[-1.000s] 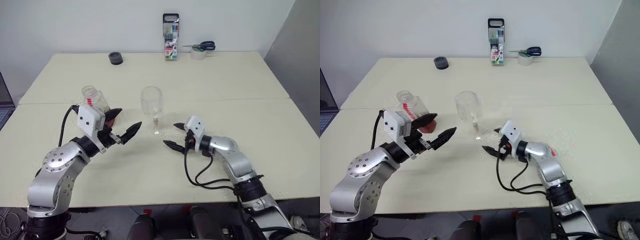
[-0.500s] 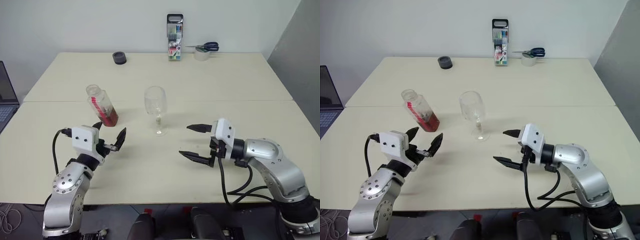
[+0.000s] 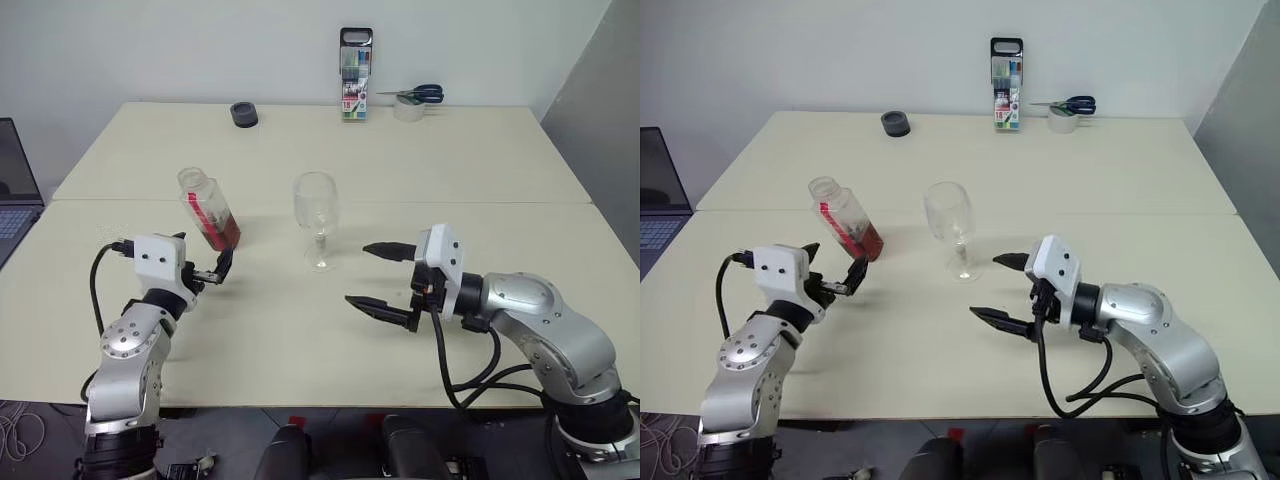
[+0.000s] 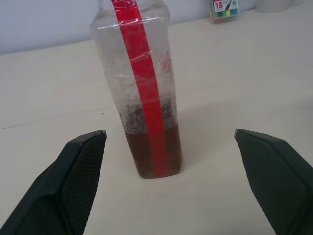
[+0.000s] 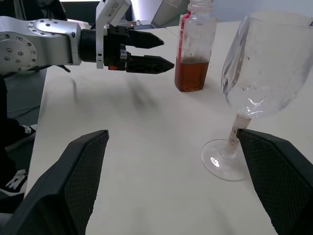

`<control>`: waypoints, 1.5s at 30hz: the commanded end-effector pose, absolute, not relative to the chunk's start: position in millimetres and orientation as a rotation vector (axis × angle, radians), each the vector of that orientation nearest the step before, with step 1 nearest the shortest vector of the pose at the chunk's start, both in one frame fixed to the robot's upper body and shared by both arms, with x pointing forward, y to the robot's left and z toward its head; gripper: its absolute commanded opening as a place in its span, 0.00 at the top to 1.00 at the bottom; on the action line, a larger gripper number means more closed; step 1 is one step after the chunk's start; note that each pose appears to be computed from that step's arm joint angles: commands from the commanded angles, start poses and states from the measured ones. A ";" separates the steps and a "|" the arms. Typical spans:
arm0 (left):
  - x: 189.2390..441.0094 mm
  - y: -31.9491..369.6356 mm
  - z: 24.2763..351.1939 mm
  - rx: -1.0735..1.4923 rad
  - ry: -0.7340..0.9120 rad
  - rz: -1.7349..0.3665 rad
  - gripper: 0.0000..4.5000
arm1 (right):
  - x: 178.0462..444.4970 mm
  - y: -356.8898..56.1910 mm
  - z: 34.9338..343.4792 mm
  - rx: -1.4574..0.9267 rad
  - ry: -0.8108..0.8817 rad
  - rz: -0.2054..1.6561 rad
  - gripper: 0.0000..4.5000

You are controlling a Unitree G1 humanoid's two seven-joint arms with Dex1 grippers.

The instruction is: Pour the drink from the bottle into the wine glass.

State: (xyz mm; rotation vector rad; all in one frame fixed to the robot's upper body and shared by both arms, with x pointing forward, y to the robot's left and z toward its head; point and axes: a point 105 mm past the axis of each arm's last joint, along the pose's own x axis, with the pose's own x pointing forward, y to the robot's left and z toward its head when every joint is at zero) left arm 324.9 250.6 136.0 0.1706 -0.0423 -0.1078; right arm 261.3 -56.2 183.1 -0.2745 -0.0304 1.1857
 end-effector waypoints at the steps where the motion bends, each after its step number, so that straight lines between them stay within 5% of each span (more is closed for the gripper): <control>1: 329.4 261.1 148.3 0.190 -0.087 -0.072 0.00 | 257.1 -51.6 196.6 -0.290 -0.097 1.193 0.01; 39: 389.6 271.7 139.8 0.187 -0.045 -0.221 0.00 | 256.3 -44.3 208.6 -0.312 -0.133 1.185 0.01; 45: 396.2 266.0 144.0 0.185 -0.059 -0.244 0.34 | 256.7 -43.8 209.2 -0.311 -0.131 1.179 0.00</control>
